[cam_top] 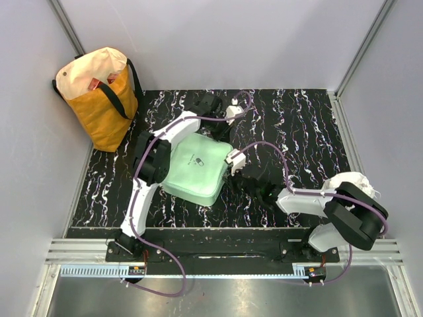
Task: Organize the medicine kit
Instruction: Zip the medicine box at the center of the board.
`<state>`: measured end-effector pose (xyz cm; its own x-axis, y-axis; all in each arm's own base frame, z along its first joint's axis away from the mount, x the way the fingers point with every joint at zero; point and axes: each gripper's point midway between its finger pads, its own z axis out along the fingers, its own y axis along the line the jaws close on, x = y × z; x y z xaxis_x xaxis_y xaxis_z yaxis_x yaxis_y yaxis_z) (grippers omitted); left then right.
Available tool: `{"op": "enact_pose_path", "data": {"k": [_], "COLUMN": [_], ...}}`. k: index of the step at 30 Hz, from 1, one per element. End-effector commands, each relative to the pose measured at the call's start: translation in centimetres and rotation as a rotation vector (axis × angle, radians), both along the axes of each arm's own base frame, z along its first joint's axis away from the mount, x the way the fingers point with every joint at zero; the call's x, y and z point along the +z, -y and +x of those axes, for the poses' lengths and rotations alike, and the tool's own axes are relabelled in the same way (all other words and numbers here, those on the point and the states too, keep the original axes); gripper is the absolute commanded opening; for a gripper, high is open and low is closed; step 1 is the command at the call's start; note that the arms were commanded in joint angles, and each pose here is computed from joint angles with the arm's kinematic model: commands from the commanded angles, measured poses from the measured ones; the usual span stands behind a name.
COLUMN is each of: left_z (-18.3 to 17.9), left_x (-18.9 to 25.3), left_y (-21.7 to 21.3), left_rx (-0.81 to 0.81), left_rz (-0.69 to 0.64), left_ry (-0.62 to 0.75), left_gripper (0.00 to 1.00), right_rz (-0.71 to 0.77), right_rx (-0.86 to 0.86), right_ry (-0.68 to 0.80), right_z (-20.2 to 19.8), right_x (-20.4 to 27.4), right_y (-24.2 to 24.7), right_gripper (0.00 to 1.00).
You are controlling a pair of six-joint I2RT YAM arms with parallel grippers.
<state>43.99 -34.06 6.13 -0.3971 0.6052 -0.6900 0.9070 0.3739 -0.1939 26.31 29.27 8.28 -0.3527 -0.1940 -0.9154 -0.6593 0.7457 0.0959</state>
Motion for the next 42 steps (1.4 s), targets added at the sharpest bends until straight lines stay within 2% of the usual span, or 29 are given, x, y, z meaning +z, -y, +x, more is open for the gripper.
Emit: {"op": "enact_pose_path", "data": {"k": [1, 6, 10, 13, 15, 18, 21, 22, 23, 24, 25, 26, 27, 30, 33, 34, 36, 39, 42], "left_z": [-14.2, -15.6, -16.5, -17.0, -16.0, -11.6, -3.4, -1.5, -0.1, 1.3, 2.1, 2.4, 2.4, 0.4, -4.1, -6.4, -10.8, -17.3, -23.3], "left_x": [-7.1, -5.8, -5.4, -5.3, -4.6, -2.9, 0.6, 2.9, 5.1, 7.2, 9.4, 11.4, 13.2, 17.1, 18.9, 16.9, 15.8, 12.7, 11.0], "left_y": [-2.7, -2.3, -2.9, -2.7, -1.9, -1.6, -3.7, -5.0, -5.9, -7.3, -8.5, -9.2, -9.9, -11.2, -11.3, -10.9, -9.2, -7.6, -6.9], "left_rx": [-0.128, -0.177, -0.215, -0.224, -0.189, 0.013, 0.391, 0.514, 0.557, 0.652, 0.702, 0.731, 0.763, 0.816, 0.834, 0.831, 0.802, 0.799, 0.818], "left_rz": [0.261, 0.191, 0.213, 0.214, 0.156, 0.082, -0.088, -0.169, -0.244, -0.309, -0.355, -0.382, -0.386, -0.390, -0.413, -0.387, -0.408, -0.428, -0.489], "left_ry": [-0.502, -0.520, -0.551, -0.556, -0.517, -0.417, -0.304, -0.306, -0.260, -0.246, -0.202, -0.161, -0.118, -0.033, 0.017, -0.010, -0.027, -0.108, -0.184], "left_gripper": [0.00, 0.00, 0.00, 0.00, 0.00, 0.00, 0.05, 0.22, 0.27, 0.26, 0.30, 0.36, 0.36, 0.37, 0.38, 0.38, 0.39, 0.38, 0.35], "right_rz": [0.003, -0.006, -0.005, 0.021, 0.021, 0.046, 0.061, 0.072, 0.077, 0.083, 0.098, 0.107, 0.132, 0.219, 0.321, 0.355, 0.403, 0.376, 0.376], "right_rx": [-0.205, -0.300, -0.388, -0.389, -0.369, -0.351, -0.392, -0.414, -0.440, -0.500, -0.557, -0.635, -0.718, -0.911, -0.958, -0.938, -0.880, -0.824, -0.817], "right_ry": [0.184, 0.178, 0.201, 0.215, 0.215, 0.209, 0.178, 0.164, 0.150, 0.140, 0.121, 0.111, 0.103, 0.054, 0.001, -0.052, -0.133, -0.162, -0.217], "right_z": [6.2, 8.2, 9.5, 10.2, 10.5, 9.5, 8.1, 7.7, 7.4, 7.3, 7.2, 7.2, 7.3, 6.8, 6.3, 5.9, 4.6, 1.9, 0.2], "right_x": [5.1, 4.1, 4.5, 5.1, 5.1, 5.5, 5.0, 4.8, 4.5, 4.2, 3.9, 3.8, 3.9, 3.8, 4.0, 3.7, 3.0, 1.9, 0.6], "right_y": [1.5, 3.3, 4.7, 5.2, 5.1, 5.2, 6.9, 7.4, 7.9, 9.0, 9.9, 11.1, 12.2, 14.6, 14.7, 13.8, 11.9, 9.4, 8.9], "right_gripper": [0.00, 0.00, 0.00, 0.00, 0.00, 0.00, 0.00, 0.00, 0.00, 0.00, 0.00, 0.00, 0.00, 0.00, 0.00, 0.00, 0.00, 0.00, 0.00]}}
